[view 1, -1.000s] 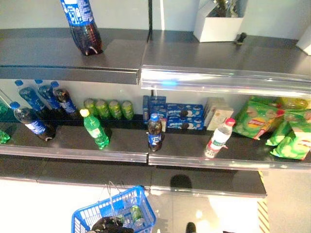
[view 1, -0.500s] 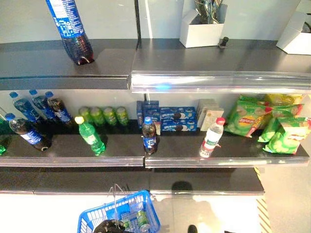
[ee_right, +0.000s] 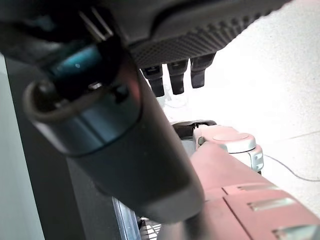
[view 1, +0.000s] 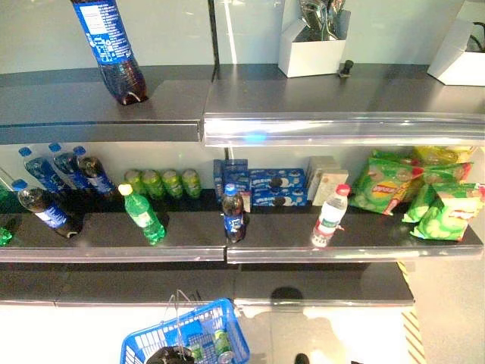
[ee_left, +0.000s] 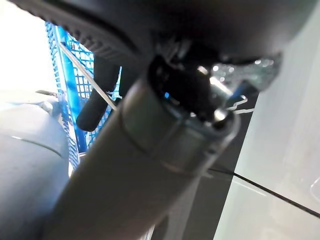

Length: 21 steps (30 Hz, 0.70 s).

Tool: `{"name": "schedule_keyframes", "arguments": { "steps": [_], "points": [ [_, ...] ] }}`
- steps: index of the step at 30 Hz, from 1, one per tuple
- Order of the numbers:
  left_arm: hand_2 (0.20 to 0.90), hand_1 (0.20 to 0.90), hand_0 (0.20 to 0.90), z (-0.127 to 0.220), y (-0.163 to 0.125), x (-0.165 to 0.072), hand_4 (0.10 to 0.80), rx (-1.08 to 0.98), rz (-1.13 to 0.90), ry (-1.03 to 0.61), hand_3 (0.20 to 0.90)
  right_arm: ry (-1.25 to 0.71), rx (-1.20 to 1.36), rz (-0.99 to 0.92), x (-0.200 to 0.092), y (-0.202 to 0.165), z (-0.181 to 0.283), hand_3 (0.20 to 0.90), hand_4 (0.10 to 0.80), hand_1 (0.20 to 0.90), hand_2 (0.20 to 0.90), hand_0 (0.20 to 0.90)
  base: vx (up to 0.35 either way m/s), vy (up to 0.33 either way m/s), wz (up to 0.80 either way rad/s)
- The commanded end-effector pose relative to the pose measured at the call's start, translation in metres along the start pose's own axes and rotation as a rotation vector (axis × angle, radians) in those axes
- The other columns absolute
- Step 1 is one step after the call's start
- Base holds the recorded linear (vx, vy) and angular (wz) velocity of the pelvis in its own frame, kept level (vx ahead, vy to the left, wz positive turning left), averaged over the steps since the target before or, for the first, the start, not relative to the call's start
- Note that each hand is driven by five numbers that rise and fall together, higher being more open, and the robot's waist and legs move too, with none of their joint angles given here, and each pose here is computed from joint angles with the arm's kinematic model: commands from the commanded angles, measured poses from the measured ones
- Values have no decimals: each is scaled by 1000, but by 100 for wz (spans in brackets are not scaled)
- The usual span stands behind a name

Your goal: Pick up the drink and place into the basket.

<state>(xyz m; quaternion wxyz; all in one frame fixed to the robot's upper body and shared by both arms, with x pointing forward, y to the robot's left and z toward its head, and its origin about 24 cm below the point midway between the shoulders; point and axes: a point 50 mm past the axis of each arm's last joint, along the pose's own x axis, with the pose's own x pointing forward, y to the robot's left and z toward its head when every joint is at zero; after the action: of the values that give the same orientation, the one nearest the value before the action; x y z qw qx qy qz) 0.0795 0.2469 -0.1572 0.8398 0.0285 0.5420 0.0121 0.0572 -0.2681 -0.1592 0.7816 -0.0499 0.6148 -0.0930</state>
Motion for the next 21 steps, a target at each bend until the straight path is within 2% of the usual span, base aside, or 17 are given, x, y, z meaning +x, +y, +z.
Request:
{"name": "schedule_keyframes", "arguments": {
  "steps": [1,7,21],
  "points": [
    [300,300,300,50,10,4,100,-23,14,-205,200,-20,6,-24,1,-7,11,900,800,900,900,900,75,13,0],
    [300,300,300,66,4,6,100,-24,-1,-243,200,-40,16,-41,1,-10,20,900,800,900,900,900,-11,15,-1],
    [300,300,300,63,13,4,100,-67,34,-255,200,-87,27,-48,-1,-18,31,900,800,900,900,900,-15,15,0]
  ]
}}
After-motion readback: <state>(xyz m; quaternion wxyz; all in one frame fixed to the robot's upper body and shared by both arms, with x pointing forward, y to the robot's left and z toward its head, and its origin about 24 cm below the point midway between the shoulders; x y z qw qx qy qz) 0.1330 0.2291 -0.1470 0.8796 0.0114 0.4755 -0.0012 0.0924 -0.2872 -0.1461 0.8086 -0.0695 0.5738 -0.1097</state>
